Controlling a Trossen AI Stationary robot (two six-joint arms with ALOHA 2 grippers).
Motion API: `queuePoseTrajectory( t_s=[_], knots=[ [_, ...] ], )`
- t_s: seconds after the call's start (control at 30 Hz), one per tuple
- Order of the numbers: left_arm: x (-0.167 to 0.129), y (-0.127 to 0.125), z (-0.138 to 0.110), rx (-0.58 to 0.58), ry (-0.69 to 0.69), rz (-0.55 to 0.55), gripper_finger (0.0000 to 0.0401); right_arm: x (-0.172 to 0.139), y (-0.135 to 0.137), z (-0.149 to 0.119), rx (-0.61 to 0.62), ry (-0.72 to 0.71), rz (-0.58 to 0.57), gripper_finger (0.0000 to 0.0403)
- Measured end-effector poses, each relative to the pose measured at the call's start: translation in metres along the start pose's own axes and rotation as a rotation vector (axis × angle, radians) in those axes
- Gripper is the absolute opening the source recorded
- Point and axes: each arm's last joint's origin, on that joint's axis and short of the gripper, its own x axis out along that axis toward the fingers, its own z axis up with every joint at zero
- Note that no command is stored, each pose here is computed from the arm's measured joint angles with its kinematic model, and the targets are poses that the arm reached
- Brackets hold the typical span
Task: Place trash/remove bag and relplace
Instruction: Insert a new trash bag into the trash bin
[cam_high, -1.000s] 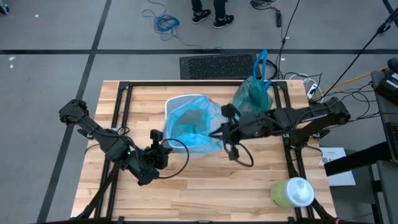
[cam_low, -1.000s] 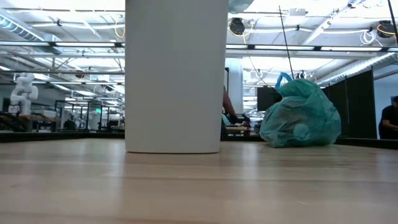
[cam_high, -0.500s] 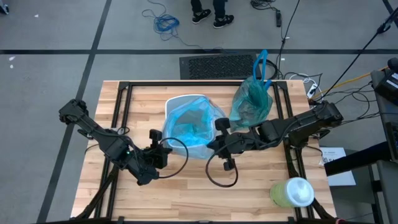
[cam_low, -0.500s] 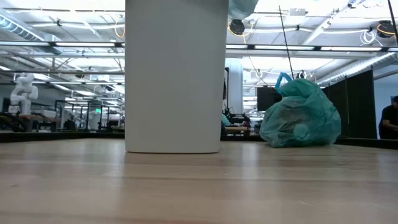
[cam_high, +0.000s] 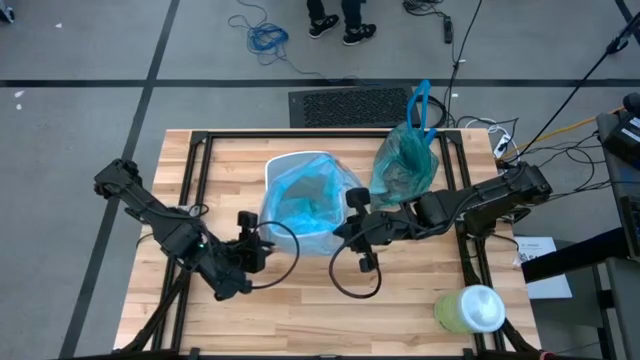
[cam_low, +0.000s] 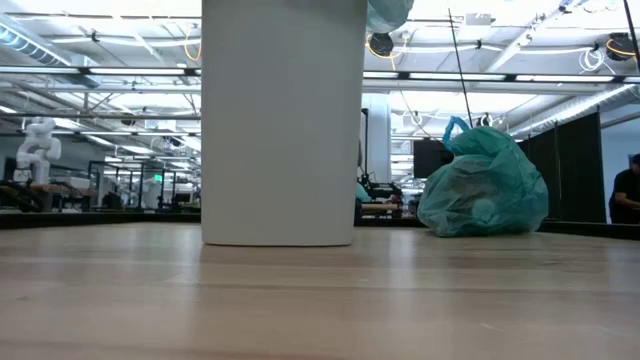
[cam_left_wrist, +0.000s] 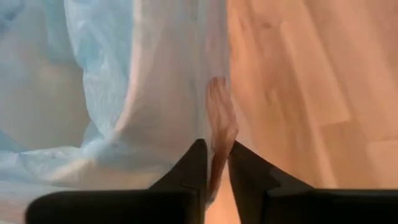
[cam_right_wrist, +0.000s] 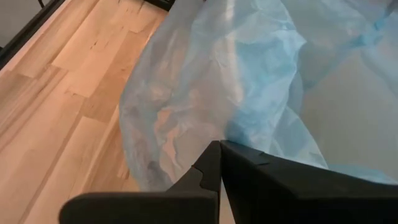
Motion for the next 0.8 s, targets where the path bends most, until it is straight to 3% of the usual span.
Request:
queuePoseTrajectory(
  t_s=[0.2,0.57,0.73,0.8],
  knots=[
    [-0.017,0.002,0.002,-0.056,0.012,-0.028,0.0102,0.0,-0.002,-0.001,-0.001,0.004,-0.004,0.0],
    [-0.053,0.011,0.005,-0.201,0.047,-0.062,0.0106,0.0,-0.002,-0.001,0.001,0.005,-0.003,0.0],
    [-0.062,0.033,0.012,-0.165,-0.129,0.322,0.0106,0.001,-0.002,-0.001,0.001,0.005,-0.005,0.0],
    [-0.058,0.048,0.012,-0.196,-0.13,0.409,0.0101,0.001,-0.002,-0.001,0.001,0.005,-0.005,0.0]
  ],
)
